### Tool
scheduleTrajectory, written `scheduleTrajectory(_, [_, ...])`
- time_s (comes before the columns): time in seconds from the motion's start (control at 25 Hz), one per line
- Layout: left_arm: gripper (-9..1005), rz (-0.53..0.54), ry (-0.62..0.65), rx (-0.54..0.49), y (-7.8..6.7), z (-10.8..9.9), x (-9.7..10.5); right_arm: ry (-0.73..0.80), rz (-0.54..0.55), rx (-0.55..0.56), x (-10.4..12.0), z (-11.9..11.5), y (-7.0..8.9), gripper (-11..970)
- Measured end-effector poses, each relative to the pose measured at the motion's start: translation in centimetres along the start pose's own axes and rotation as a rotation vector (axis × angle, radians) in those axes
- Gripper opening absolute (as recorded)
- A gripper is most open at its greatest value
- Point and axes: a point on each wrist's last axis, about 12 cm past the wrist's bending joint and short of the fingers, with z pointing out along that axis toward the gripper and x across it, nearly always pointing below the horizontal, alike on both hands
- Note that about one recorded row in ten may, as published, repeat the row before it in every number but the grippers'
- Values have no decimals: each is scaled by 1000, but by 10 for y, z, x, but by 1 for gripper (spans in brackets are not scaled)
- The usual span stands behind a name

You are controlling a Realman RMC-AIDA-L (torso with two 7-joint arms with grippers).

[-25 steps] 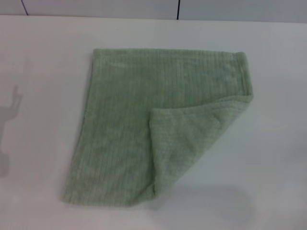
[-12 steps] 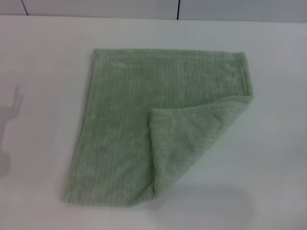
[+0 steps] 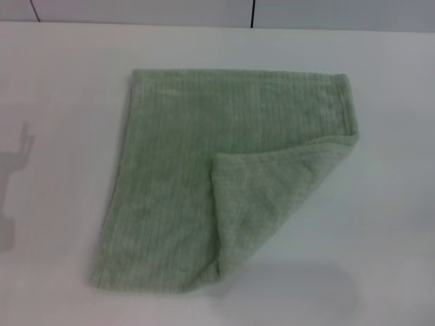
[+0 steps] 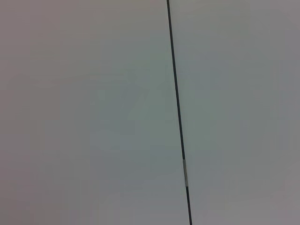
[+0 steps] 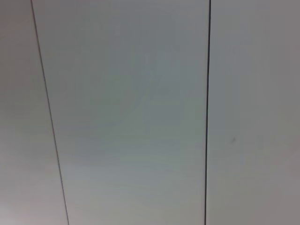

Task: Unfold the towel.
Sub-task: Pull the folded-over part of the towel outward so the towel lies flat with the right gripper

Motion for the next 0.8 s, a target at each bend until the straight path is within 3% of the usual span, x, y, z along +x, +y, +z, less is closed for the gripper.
scheduleTrajectory(0.8, [787,-3,-9,-2,0,2,-1,10,2,3,1,0,0,805])
